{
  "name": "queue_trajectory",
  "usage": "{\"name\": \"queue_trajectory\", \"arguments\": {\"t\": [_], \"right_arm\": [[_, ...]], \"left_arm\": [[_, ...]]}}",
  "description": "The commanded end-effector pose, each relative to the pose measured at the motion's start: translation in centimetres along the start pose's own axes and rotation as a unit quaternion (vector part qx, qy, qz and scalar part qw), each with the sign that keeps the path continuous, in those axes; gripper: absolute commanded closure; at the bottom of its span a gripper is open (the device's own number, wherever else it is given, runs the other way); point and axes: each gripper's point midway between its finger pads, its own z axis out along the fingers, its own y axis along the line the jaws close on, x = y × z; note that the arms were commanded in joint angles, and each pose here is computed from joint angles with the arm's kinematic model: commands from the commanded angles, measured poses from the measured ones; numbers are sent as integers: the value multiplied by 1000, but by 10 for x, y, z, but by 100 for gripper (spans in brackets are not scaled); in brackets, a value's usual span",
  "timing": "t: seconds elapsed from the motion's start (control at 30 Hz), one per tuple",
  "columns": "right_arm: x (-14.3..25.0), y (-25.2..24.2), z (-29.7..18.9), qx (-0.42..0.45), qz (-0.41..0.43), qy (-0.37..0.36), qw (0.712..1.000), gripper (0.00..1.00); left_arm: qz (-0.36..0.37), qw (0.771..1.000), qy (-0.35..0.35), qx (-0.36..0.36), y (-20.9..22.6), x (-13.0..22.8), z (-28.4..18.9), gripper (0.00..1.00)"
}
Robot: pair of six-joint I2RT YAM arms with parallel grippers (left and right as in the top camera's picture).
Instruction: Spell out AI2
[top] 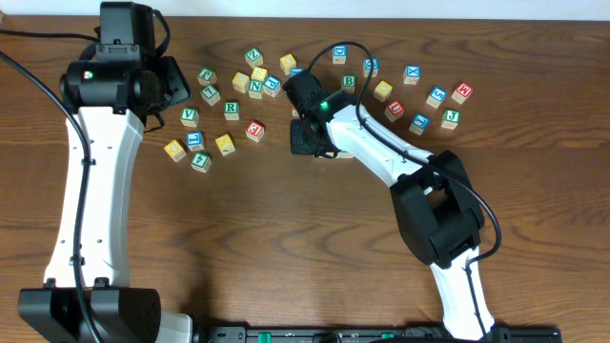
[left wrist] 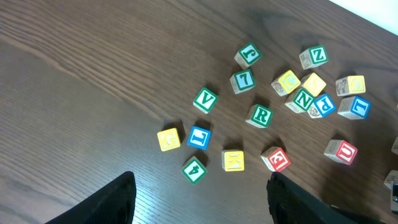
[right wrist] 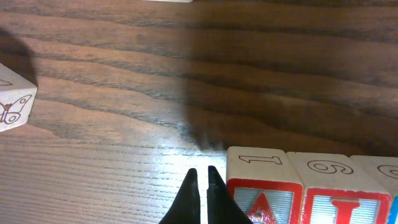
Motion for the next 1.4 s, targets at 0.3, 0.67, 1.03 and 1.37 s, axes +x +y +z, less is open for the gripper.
{"name": "queue_trajectory", "arguments": {"t": [0.3,0.67,1.03,1.37], "right_arm": [[-3,-1,4,0,5,-2,1000,95],[-32,21,-46,-41,-36,-49,997,91],[-60,-22,-167,-54,-25,-120,991,90],[-65,-90,-291,-42,-21,-220,974,74]], "left_arm": [[6,1000,9,-5,2,5,4,33],[6,1000,10,-6,2,5,4,33],[41,999,15,17,-5,7,1,33],[90,992,-62,58,-7,-10,-62,32]]}}
